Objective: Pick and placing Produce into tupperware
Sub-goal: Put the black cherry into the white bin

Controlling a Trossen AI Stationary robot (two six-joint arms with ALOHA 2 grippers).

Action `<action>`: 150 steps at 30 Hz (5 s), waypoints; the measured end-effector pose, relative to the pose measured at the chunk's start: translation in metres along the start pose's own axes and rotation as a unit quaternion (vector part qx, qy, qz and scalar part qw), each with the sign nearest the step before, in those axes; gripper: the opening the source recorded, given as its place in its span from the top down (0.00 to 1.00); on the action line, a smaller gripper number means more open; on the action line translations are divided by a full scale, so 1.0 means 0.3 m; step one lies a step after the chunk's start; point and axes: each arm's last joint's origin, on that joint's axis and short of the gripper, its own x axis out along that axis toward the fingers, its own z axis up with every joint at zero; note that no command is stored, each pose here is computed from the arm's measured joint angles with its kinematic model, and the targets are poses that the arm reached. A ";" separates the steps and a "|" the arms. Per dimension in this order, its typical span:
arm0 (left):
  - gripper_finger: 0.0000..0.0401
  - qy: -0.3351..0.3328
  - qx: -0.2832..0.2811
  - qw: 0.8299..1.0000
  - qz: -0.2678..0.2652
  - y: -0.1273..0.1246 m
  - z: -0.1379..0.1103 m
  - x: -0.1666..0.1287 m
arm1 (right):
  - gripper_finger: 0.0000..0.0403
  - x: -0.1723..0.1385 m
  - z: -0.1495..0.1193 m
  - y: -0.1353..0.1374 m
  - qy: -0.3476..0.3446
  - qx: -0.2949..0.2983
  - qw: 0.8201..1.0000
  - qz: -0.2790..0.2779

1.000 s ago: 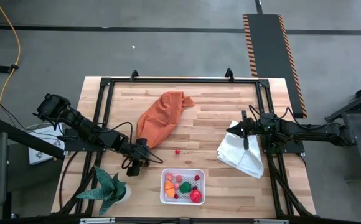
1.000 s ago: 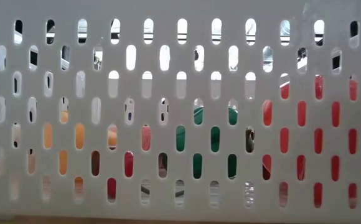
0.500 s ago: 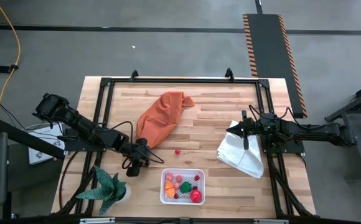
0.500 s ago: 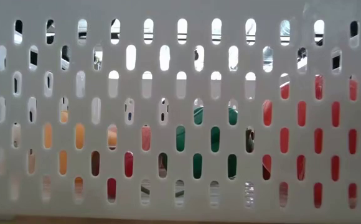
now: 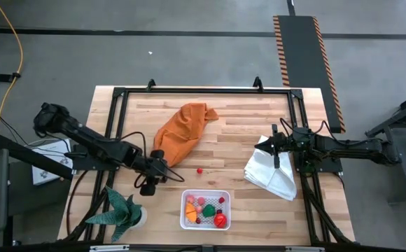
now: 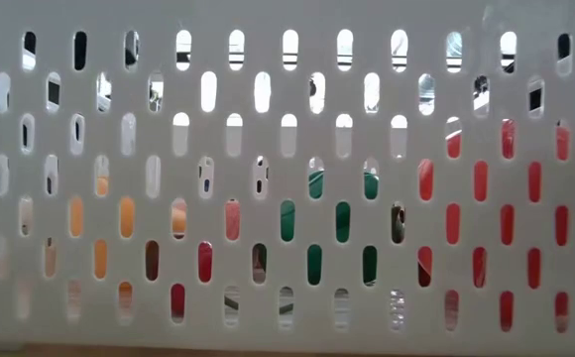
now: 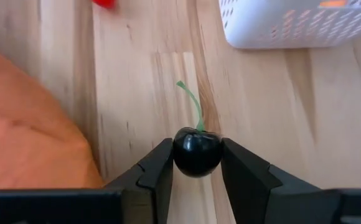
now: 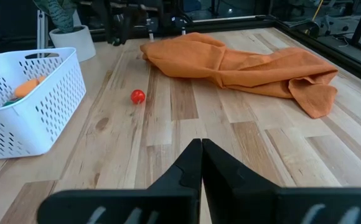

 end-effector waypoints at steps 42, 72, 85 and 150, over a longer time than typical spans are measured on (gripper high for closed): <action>0.71 -0.012 0.038 0.995 0.088 -0.051 0.280 -0.521 | 1.00 0.000 0.000 0.000 0.000 0.000 1.000 0.000; 0.71 -0.035 0.135 0.988 0.070 -0.123 0.517 -0.528 | 1.00 0.000 0.000 0.000 0.000 0.000 1.000 0.000; 0.71 -0.015 0.149 0.989 -0.001 -0.160 0.587 -0.369 | 1.00 0.000 0.000 0.000 0.000 0.000 1.000 0.000; 0.71 0.099 0.171 0.979 -0.051 -0.267 0.587 0.212 | 1.00 0.003 -0.004 -0.001 0.007 0.001 1.000 -0.003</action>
